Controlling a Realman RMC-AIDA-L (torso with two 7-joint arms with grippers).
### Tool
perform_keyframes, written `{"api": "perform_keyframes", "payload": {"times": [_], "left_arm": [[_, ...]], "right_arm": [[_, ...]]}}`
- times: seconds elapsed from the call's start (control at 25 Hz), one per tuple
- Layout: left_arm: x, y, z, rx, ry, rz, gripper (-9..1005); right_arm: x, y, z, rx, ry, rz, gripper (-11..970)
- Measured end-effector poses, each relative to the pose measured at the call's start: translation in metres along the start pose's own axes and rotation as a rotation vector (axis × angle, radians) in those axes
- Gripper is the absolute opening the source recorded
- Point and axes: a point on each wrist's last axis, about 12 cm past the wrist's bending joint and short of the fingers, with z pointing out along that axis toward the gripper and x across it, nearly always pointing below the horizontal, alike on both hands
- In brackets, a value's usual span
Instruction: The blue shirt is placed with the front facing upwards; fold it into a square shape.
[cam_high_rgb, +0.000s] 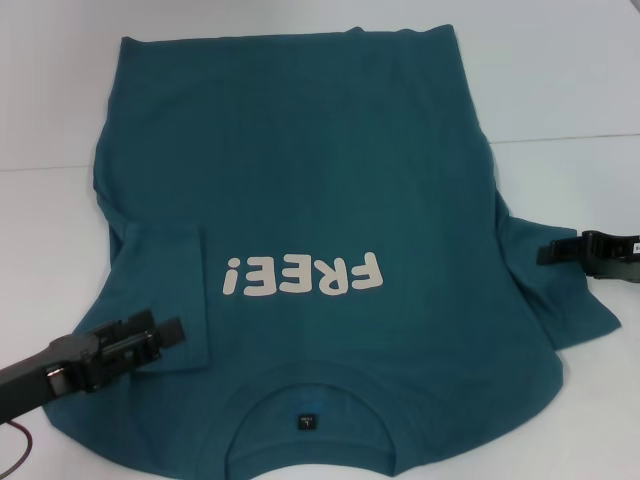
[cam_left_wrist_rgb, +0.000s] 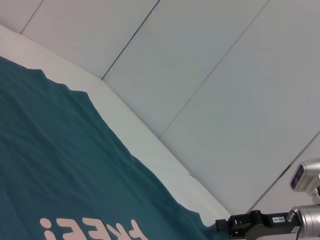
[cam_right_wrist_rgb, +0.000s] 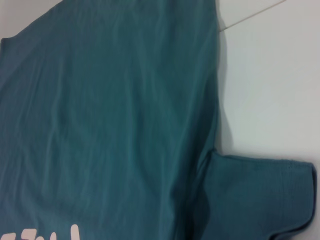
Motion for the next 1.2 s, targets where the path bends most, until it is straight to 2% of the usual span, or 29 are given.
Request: {"api": "perform_keyframes", "payload": {"times": [0.2,0.64,0.84,1.2], "left_arm": [[0.000,0.000,0.000,0.001,0.002,0.000,816],[0.000,0.000,0.000,0.002,0.001,0.000,816],[0.000,-0.001,0.000,0.005,0.001,0.000,816],[0.003,0.000,-0.001,0.001,-0.001,-0.010,816]], "right_arm": [[0.000,0.000,0.000,0.002,0.005,-0.007,602],[0.000,-0.002,-0.002,0.011,0.003,0.001,155],[-0.001,-0.005,-0.004,0.020,-0.002,0.010,11],[-0.013,-0.011,-0.015,0.089,-0.016,0.000,18]]}}
